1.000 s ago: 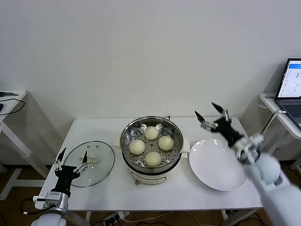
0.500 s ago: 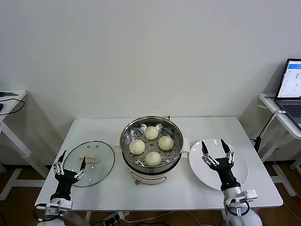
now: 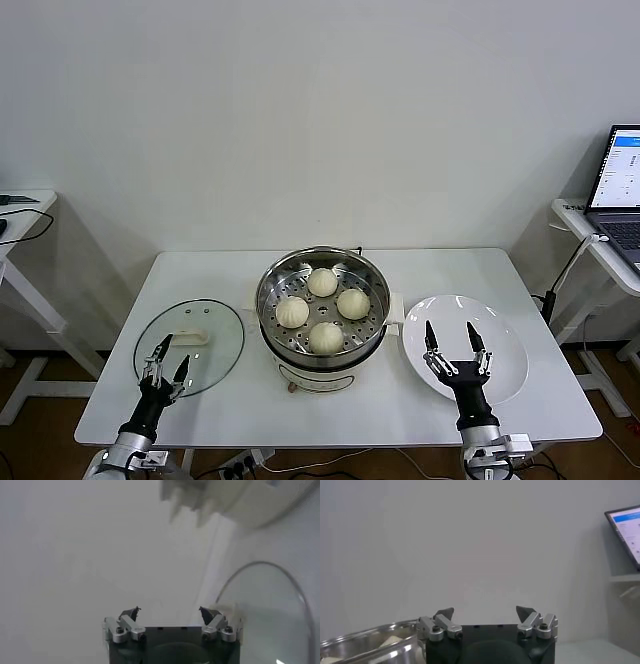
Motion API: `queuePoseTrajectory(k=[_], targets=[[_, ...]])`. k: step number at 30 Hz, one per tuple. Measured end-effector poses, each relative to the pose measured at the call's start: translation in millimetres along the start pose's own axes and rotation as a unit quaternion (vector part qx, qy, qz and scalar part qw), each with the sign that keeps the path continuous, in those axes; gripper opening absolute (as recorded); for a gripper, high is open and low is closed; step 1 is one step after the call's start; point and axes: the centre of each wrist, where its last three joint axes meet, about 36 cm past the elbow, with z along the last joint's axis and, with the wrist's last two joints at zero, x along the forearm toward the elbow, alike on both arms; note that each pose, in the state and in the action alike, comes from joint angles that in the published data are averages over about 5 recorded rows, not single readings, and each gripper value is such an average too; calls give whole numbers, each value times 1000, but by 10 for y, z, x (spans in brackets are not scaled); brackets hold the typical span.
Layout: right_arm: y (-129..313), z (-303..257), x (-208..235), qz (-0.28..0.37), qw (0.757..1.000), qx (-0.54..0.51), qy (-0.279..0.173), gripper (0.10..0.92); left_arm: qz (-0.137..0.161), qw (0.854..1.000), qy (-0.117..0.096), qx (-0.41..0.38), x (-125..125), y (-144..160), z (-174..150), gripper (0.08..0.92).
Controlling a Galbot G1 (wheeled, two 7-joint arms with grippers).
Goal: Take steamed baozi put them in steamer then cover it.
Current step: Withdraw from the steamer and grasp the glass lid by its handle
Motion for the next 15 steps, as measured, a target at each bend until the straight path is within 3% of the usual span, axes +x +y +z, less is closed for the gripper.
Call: queuePoseTrajectory(k=[5, 15], targets=[[15, 51, 44, 7, 1000, -1, 3, 823, 8, 999, -7, -39, -122, -66, 80, 823], [41, 128, 82, 13, 1000, -3, 7, 823, 9, 997, 0, -73, -451, -123, 211, 823]])
